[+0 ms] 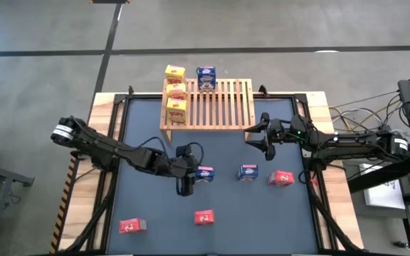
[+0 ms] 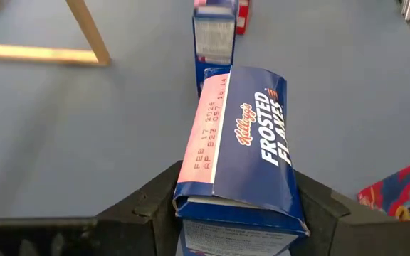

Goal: Stack cereal on shelf
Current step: Put the left blue cereal box on the shelf aligned with the other blue cereal box

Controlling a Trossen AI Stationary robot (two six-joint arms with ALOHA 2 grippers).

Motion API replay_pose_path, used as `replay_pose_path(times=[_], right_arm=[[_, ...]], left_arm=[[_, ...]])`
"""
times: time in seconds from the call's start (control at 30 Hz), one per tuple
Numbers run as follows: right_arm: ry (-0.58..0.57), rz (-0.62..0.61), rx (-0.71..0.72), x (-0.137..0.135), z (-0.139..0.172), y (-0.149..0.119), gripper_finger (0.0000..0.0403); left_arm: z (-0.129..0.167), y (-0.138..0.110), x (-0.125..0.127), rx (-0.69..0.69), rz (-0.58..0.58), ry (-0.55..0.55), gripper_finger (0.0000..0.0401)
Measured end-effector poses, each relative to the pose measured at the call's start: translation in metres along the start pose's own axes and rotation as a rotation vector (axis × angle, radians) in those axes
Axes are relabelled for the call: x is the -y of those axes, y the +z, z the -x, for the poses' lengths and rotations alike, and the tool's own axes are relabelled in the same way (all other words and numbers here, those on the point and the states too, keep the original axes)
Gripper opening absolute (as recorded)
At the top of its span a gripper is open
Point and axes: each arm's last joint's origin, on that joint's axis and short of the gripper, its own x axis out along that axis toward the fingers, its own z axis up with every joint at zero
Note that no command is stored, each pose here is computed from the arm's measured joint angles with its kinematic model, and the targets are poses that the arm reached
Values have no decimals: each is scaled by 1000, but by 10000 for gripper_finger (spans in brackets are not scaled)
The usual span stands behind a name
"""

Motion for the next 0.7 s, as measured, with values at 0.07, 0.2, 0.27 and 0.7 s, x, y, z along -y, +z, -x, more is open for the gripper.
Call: replay_pose_path(times=[0.07,0.2,0.27,0.7], right_arm=[[1,-9,3,0,0,1,233],[35,9,10,-6,-3,4,233],[61,43,14,-11,-6,6,233],[56,112,-16,-25,-32,10,298]], left_arm=[[4,10,1,8,-14,9,174],[9,23,2,42,-49,16,174],[10,26,2,50,-67,17,174],[24,38,-7,130,-32,113,174]])
